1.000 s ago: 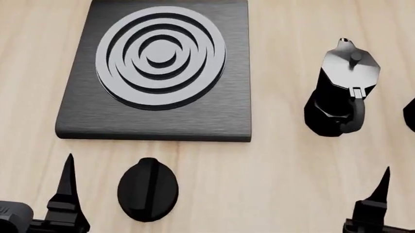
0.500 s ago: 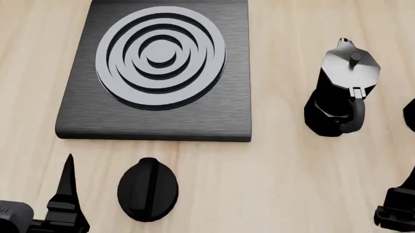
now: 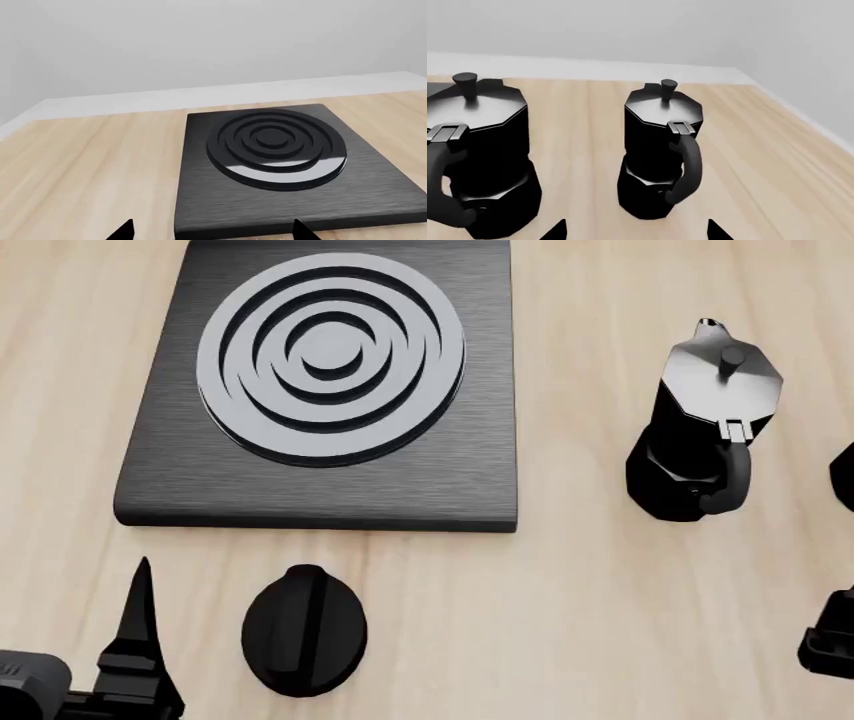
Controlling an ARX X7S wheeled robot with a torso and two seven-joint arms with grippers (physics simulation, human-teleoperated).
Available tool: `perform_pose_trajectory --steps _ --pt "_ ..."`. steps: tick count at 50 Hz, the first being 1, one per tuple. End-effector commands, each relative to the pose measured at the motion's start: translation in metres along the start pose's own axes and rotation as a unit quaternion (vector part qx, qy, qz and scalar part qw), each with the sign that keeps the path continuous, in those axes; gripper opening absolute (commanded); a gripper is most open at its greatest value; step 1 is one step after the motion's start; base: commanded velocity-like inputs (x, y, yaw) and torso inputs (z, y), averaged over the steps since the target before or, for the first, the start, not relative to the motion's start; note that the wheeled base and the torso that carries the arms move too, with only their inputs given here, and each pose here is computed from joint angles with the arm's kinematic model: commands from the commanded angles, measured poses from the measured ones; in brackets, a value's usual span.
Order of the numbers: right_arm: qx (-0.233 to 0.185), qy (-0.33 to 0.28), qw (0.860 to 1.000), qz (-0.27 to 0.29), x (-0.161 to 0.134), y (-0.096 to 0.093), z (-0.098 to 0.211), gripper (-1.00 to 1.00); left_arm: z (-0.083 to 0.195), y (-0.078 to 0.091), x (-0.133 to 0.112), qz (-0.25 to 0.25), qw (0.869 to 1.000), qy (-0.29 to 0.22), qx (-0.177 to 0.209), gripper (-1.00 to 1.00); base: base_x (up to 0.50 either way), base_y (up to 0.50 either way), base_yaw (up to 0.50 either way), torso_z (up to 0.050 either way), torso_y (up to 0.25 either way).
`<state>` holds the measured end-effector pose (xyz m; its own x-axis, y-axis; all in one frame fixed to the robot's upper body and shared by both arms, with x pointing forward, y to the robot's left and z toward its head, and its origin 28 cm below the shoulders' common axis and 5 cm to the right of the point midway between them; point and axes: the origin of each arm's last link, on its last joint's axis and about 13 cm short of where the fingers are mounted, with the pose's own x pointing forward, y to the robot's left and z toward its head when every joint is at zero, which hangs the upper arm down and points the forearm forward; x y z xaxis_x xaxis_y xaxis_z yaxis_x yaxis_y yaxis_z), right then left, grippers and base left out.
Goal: Put the right moka pot on the stove.
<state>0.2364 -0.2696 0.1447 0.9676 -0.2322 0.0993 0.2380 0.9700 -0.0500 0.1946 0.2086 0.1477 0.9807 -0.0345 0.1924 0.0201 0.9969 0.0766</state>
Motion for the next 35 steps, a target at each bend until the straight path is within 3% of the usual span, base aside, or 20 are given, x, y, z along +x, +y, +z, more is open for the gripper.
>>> perform_pose_trajectory --steps 1,5,7,9,20,27,29,35 --pt "0.017 -0.005 1.0 0.006 0.012 -0.009 0.005 1.0 0.001 0.0 0.0 0.001 1.0 0.001 0.0 1.0 0.0 0.0 0.0 0.0 0.0" --pt "0.02 -0.003 1.0 0.002 0.014 -0.012 0.003 1.0 -0.001 0.0 0.0 0.001 1.0 0.001 -0.001 1.0 0.0 0.0 0.0 0.0 0.0" --pt "0.022 -0.003 1.0 0.003 0.016 -0.014 0.018 1.0 0.0 0.0 0.0 0.001 1.0 0.001 0.0 1.0 0.0 0.0 0.0 0.0 0.0" --pt "0.02 -0.001 1.0 0.001 0.015 -0.015 0.005 1.0 0.001 0.0 0.0 0.002 1.0 0.001 0.0 1.0 0.0 0.0 0.0 0.0 0.0" --pt "0.026 0.009 1.0 0.005 0.017 -0.023 -0.001 1.0 0.001 0.0 -0.001 0.0 1.0 0.0 0.001 1.0 0.0 0.0 0.0 0.0 0.0" --pt "0.029 0.016 0.999 0.014 0.025 -0.027 0.015 1.0 0.0 0.0 -0.001 -0.003 1.0 0.002 0.0 1.0 0.0 0.0 0.0 0.0 0.0" --pt "0.026 0.018 0.999 0.016 0.024 -0.027 -0.001 1.0 -0.001 0.0 0.0 -0.003 1.0 0.003 0.0 1.0 0.0 0.0 0.0 0.0 0.0" --pt "0.024 0.027 0.999 0.017 0.029 -0.03 -0.006 1.0 0.0 0.0 -0.001 -0.001 1.0 0.003 -0.001 1.0 0.0 0.0 0.0 0.0 0.0"
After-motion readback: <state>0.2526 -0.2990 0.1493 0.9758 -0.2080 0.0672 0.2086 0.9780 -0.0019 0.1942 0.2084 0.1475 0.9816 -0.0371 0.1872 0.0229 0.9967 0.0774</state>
